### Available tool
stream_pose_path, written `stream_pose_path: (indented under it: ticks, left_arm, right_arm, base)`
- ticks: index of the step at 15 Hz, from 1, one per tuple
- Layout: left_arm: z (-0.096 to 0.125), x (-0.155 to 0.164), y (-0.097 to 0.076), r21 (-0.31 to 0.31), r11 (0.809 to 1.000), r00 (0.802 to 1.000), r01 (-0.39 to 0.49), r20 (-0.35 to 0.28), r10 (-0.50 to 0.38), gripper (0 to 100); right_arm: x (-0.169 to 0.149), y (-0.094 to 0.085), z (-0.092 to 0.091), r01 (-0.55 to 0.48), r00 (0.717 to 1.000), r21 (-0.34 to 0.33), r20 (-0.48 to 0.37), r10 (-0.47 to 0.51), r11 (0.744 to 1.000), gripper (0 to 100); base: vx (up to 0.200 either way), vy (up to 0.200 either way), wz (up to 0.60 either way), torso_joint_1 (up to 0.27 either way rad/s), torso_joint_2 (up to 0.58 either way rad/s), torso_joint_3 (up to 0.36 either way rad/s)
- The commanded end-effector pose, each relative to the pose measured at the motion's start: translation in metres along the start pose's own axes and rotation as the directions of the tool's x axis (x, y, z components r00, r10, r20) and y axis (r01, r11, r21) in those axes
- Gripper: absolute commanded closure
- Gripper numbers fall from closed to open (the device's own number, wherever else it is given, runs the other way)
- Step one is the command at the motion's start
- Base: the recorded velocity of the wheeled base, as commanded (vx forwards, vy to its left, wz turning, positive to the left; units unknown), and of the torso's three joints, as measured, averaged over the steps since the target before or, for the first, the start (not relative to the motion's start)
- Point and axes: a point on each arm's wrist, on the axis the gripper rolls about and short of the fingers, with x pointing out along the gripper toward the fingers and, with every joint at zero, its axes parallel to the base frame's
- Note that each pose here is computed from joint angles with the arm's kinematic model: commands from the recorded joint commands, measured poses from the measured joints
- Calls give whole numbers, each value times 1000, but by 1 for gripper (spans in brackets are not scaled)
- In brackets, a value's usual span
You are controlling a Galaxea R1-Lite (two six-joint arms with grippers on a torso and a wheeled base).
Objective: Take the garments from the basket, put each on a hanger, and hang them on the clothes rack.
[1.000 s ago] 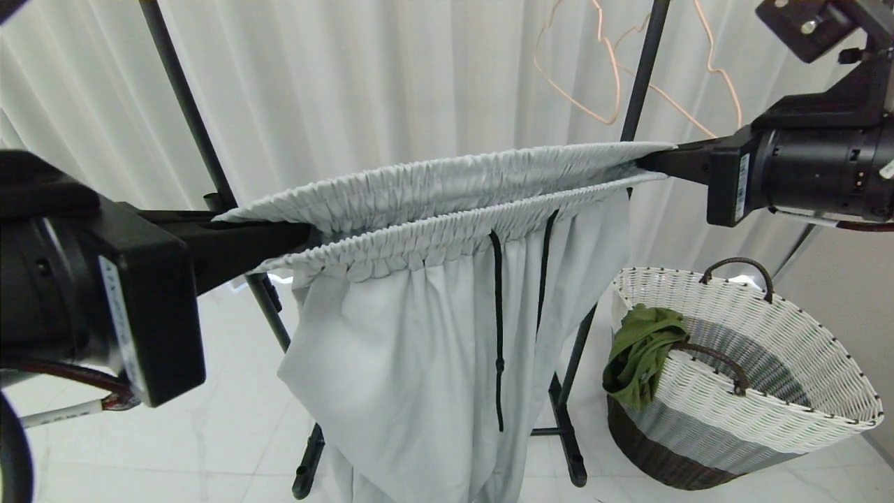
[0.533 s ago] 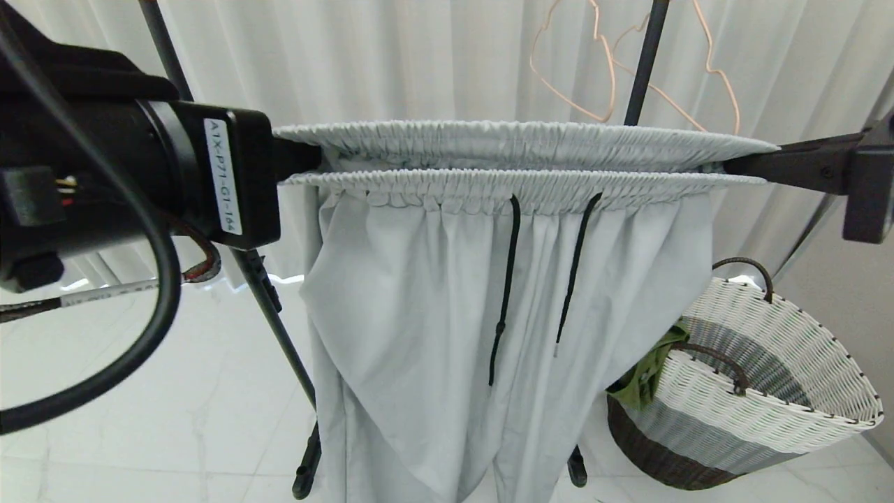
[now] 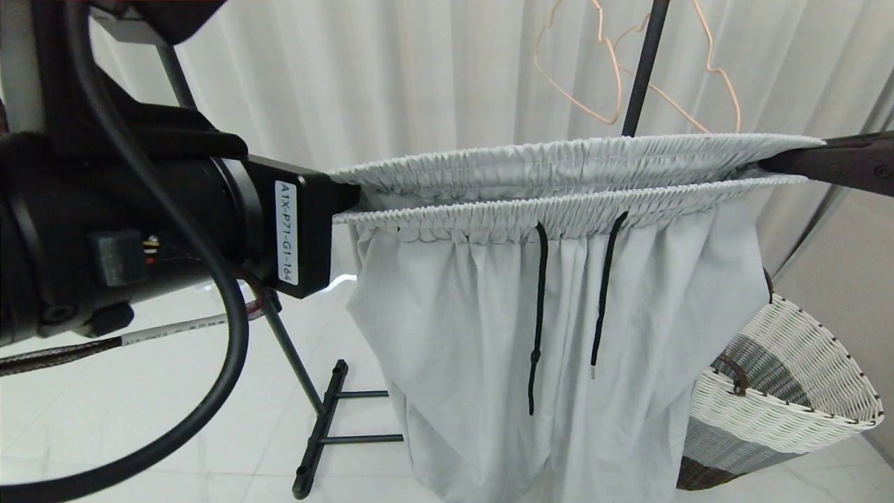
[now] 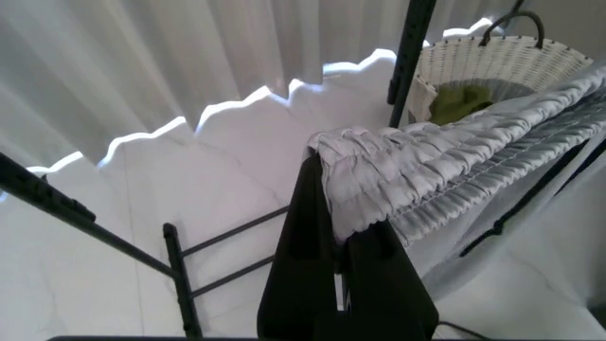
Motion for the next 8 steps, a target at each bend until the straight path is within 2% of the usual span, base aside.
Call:
stream_pose_path:
  ticks: [1, 3, 4, 8]
  left_arm:
    - [0, -2, 1, -1, 1000, 1000, 0, 5, 0, 100]
    - [-3, -3, 2, 2, 1000, 1000, 0, -3, 0, 100]
    - [-2, -3, 2, 2, 1000, 1000, 0, -1, 0, 100]
    - [-1, -8, 5, -3, 1000, 1000, -2, 13, 2, 100]
  right_arm:
    - [0, 0, 0, -3, 1000, -1, 0, 3, 1000, 100]
    - [0, 1, -1, -2, 1000, -3, -3, 2, 1000, 100]
    - [0, 1, -1, -3, 1000, -3, -4, 3, 1000, 0]
    - [-3, 1, -6, -5, 1000, -3, -10, 5, 1000, 0]
  base:
    - [0, 0, 0, 0, 0, 0]
    - [0, 0, 0, 0, 0, 0]
    - [0, 0, 0, 0, 0, 0]
    - [0, 0, 0, 0, 0, 0]
